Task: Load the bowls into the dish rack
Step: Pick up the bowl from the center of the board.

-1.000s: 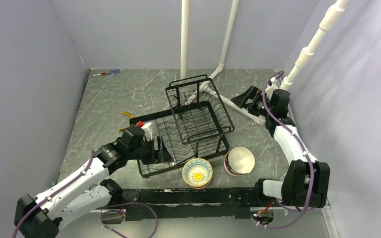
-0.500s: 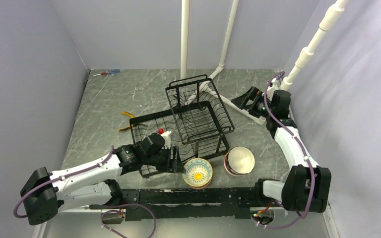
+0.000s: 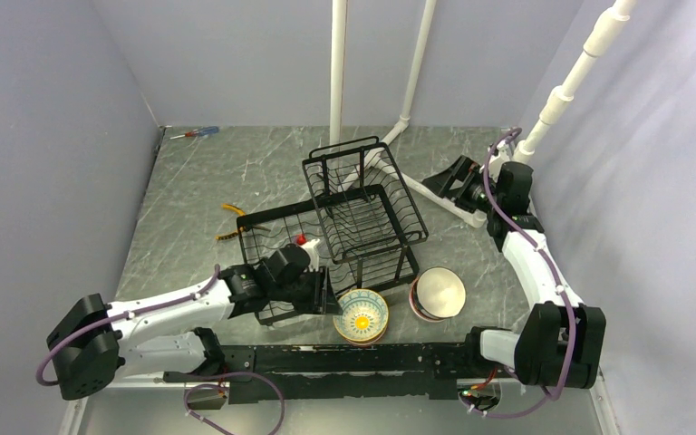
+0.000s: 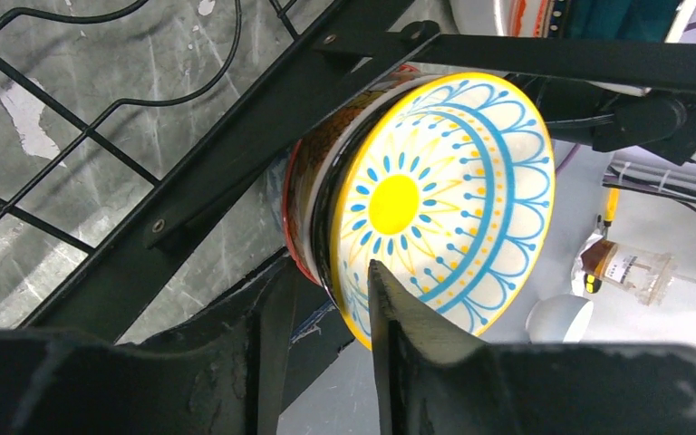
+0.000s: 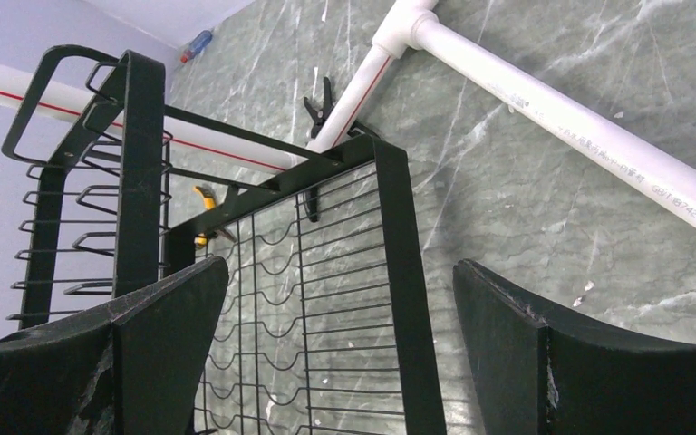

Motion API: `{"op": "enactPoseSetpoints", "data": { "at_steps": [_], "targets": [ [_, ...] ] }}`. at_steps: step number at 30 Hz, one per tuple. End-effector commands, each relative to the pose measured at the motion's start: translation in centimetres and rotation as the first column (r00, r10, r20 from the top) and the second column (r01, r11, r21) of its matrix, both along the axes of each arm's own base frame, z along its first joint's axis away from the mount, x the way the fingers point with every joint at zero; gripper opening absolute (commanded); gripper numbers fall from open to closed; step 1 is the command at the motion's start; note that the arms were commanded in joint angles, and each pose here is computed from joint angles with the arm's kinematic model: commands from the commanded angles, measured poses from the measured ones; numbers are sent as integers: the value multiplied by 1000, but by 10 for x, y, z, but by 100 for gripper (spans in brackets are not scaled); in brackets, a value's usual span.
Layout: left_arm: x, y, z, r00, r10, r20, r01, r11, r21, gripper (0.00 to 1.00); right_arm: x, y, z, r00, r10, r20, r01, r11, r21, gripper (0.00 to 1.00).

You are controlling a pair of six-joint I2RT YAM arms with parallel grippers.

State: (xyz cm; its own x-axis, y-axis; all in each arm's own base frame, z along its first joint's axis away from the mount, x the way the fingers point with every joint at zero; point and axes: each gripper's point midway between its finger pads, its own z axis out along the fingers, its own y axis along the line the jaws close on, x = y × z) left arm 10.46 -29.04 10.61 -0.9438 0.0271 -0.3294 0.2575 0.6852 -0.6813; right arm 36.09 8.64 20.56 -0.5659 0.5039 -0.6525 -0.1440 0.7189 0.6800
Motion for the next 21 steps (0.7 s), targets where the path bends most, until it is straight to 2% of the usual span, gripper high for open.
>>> {"op": "enactPoseSetpoints", "data": {
  "at_steps": [1,4,8,10,11,21],
  "targets": [
    [6,-11,9,1000,-3,24,4,1000,-27,38,4,2,31,997,18,73,-17,1000,-5,100],
    [6,-10,9,999,-8,31,8,1000,-16,30,3,2,34,997,21,77,-21,1000,-6,100],
    [8,-3,12,999,3,47,-4,1000,25,15,1,3,37,997,27,78,-26,1000,-9,100],
    [11,0,17,998,15,66,-17,999,30,5,1,3,40,996,24,82,-24,1000,-8,100],
    [11,1,20,997,21,72,-23,999,29,3,1,3,42,996,24,84,-23,1000,-7,100],
    [11,1,39,992,-1,123,3,1000,-20,3,-2,4,51,995,36,96,-35,999,-8,100]
  ]
}}
